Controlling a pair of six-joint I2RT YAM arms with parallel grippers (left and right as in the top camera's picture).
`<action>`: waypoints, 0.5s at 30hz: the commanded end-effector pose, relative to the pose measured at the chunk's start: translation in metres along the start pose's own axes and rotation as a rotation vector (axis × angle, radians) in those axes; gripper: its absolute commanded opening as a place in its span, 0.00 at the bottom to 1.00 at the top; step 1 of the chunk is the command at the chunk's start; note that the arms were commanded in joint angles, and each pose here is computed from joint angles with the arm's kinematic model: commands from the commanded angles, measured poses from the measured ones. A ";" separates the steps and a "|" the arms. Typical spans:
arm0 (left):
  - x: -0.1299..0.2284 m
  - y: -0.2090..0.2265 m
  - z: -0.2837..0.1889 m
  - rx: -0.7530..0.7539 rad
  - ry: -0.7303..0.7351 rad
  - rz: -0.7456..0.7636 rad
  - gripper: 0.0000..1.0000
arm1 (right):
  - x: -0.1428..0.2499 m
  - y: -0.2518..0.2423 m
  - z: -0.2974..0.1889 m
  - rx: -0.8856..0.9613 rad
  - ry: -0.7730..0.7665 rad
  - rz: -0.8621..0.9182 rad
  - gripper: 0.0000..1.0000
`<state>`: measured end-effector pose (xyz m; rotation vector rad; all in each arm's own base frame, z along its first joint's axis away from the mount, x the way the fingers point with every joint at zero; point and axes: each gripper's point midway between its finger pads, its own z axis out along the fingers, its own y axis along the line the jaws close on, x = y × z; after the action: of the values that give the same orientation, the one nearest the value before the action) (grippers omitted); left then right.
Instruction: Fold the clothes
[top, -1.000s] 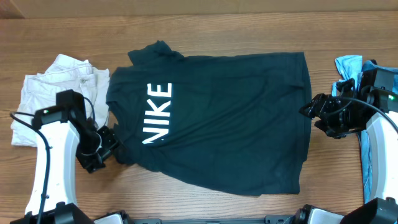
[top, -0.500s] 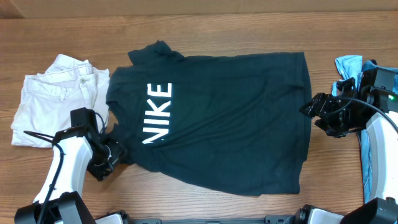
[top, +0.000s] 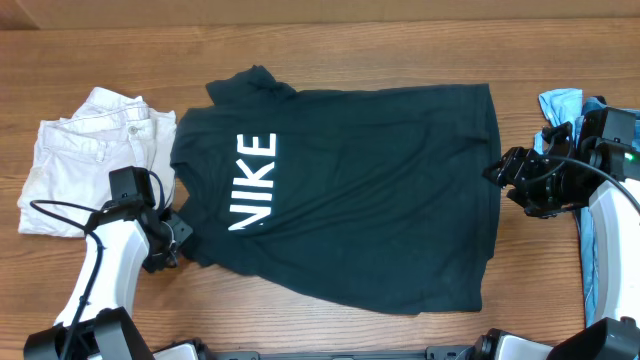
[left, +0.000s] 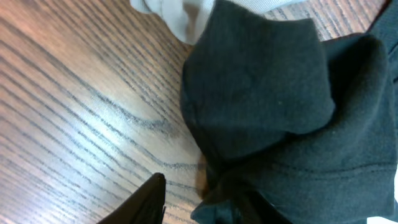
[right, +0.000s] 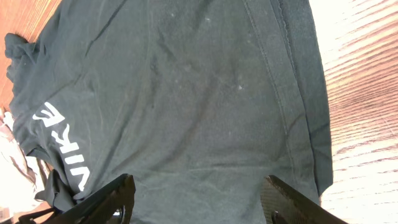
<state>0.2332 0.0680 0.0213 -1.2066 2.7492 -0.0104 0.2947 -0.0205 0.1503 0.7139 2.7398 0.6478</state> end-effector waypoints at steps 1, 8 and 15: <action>0.010 0.001 0.008 0.010 0.020 0.056 0.27 | 0.001 0.002 -0.001 -0.006 -0.002 -0.009 0.69; 0.015 -0.026 -0.006 0.153 0.072 0.115 0.04 | 0.003 0.001 -0.001 -0.002 0.007 -0.006 0.68; -0.007 -0.048 -0.093 0.267 -0.049 0.190 0.04 | 0.010 -0.015 -0.002 0.086 0.027 0.013 0.69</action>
<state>0.2305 0.0382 0.0496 -1.0638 2.8457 -0.2430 0.2859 -0.0216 0.1467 0.7401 2.7780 0.6220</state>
